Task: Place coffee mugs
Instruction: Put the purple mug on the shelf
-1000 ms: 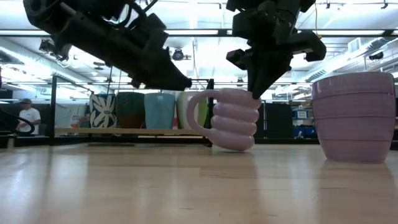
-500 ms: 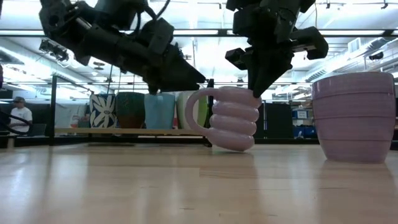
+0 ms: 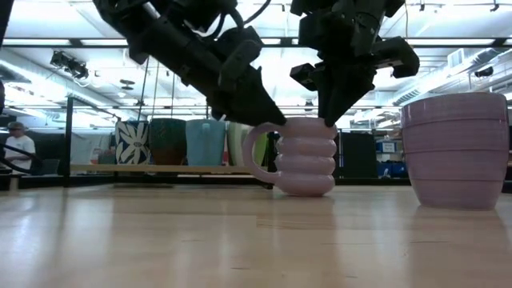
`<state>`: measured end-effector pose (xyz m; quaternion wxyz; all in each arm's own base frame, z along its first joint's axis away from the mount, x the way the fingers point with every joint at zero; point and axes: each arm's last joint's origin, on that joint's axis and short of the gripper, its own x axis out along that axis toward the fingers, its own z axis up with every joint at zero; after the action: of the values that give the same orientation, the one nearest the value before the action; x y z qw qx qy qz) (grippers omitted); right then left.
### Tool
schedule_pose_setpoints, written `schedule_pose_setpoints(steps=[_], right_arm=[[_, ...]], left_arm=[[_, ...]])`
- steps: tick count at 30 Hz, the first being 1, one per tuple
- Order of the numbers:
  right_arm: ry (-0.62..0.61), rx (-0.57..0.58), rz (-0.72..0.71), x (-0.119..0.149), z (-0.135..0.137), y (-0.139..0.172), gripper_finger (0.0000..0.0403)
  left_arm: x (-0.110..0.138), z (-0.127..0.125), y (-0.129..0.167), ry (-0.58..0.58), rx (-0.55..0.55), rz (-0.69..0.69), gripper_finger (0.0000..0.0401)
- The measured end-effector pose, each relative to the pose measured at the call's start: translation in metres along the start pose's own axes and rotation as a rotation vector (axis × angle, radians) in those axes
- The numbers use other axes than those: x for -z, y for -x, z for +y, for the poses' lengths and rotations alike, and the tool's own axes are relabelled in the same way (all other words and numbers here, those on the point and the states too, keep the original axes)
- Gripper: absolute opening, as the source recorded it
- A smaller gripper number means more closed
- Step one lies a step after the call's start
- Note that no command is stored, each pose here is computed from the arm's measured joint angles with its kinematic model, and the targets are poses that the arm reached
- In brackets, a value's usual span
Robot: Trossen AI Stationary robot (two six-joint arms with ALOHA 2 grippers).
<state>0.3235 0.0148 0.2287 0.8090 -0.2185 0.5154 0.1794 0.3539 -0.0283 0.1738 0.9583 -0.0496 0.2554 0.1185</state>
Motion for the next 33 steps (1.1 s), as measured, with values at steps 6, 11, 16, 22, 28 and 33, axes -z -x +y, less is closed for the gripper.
schedule_pose_setpoints(steps=[6,11,16,22,28,33], right_arm=[[0.002,0.001,-0.002,0.0,0.0,0.0,0.0044],[0.003,0.003,-0.01,-0.001,0.0,0.0,0.0044],[0.002,-0.002,-0.043,-0.003,-0.001,0.0,0.0058],[-0.013,0.021,-0.082,-0.007,-0.003,0.002,0.0105],[-0.075,0.089,-0.05,-0.006,-0.005,0.011,0.0151],[-0.201,0.227,-0.055,-0.003,-0.006,0.036,0.0163]], left_arm=[[0.002,0.002,0.0,-0.009,-0.007,0.042,0.0136],[0.003,0.002,-0.001,-0.011,0.007,0.051,0.0105],[0.004,0.005,-0.001,-0.011,0.003,0.064,0.0076],[0.003,0.005,-0.001,-0.009,0.004,0.059,0.0061],[0.004,0.005,0.0,0.003,0.001,0.066,0.0066],[0.002,-0.001,0.008,-0.02,-0.037,0.061,0.0062]])
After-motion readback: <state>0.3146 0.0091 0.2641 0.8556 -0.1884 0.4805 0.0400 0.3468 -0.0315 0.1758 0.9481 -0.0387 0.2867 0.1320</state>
